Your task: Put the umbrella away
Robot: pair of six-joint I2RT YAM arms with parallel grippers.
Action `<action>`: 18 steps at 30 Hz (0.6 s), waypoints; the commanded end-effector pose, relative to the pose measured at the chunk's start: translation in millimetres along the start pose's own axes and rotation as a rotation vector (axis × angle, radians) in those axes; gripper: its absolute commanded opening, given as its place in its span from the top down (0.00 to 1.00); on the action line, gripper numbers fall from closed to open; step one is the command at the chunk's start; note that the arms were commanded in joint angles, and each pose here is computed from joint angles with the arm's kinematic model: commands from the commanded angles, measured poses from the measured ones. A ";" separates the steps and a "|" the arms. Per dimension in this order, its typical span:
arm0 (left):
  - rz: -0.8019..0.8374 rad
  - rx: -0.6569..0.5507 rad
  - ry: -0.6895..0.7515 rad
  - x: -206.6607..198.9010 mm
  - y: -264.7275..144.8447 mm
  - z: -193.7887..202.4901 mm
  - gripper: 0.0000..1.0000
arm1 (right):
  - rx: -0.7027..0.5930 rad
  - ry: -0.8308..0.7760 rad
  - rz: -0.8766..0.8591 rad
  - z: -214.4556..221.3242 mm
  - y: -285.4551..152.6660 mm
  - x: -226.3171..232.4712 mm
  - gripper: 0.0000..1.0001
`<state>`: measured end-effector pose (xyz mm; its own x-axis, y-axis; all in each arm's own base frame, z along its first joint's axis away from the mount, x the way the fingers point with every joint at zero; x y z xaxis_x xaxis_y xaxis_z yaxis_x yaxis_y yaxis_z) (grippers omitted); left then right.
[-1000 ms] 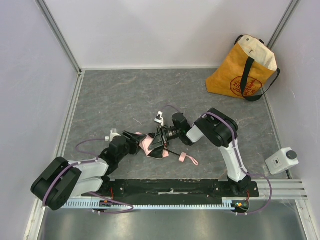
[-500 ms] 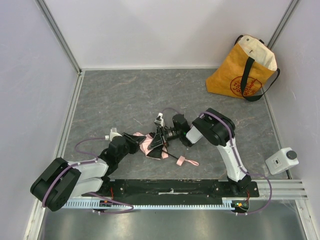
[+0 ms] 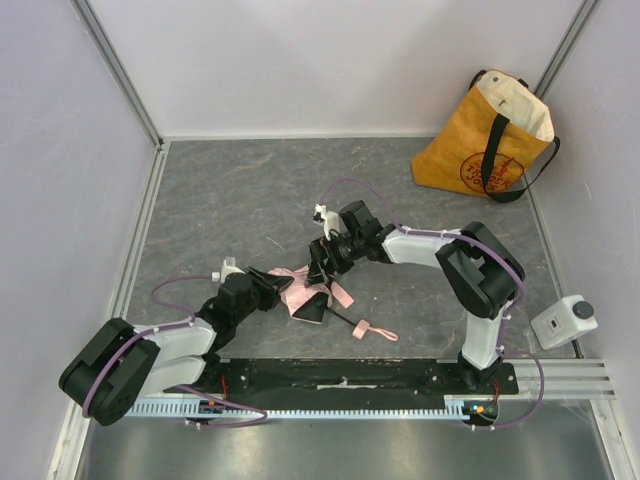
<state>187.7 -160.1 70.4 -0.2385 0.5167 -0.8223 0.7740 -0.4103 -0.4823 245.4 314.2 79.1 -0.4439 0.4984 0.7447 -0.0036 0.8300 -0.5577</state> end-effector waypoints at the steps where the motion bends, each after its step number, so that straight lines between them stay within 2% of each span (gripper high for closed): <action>1: -0.051 0.055 0.027 25.6 -9.2 12.8 0.98 | -0.021 -0.185 0.208 -15.2 -31.3 -4.0 0.02; 7: 0.010 0.033 0.024 13.6 -9.9 8.8 0.98 | -0.147 -0.270 0.273 -33.4 -67.2 29.0 0.02; 10: 0.029 0.027 0.035 17.3 -13.4 9.6 0.98 | -0.179 -0.294 0.227 -31.4 -73.7 48.7 0.02; 12: 0.040 0.020 0.040 15.3 -13.7 8.5 0.98 | -0.153 -0.308 0.152 -22.7 -61.4 61.1 0.06; 14: 0.044 0.017 0.045 15.0 -13.6 8.4 0.98 | -0.129 -0.317 0.099 -15.3 -47.0 65.6 0.17; 18: 0.060 0.019 0.039 12.0 -13.4 8.2 0.98 | -0.098 -0.310 0.005 -7.1 -23.8 63.2 0.22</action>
<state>183.6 -160.9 76.3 -0.2039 0.5087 -0.8364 0.7772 -0.4354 -0.4542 229.8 311.0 158.1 -0.6838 0.5006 0.5309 0.1552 0.8107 -0.5645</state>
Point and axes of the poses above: each gripper's point midway between its finger pads, its own y axis out along the fingers, its own x axis along the line the jaws close on, z = x × y, the point moved 6 cm from there along -y, back along the fingers, and after that the axes turned 12 degrees about y, right-handed, at the moved point
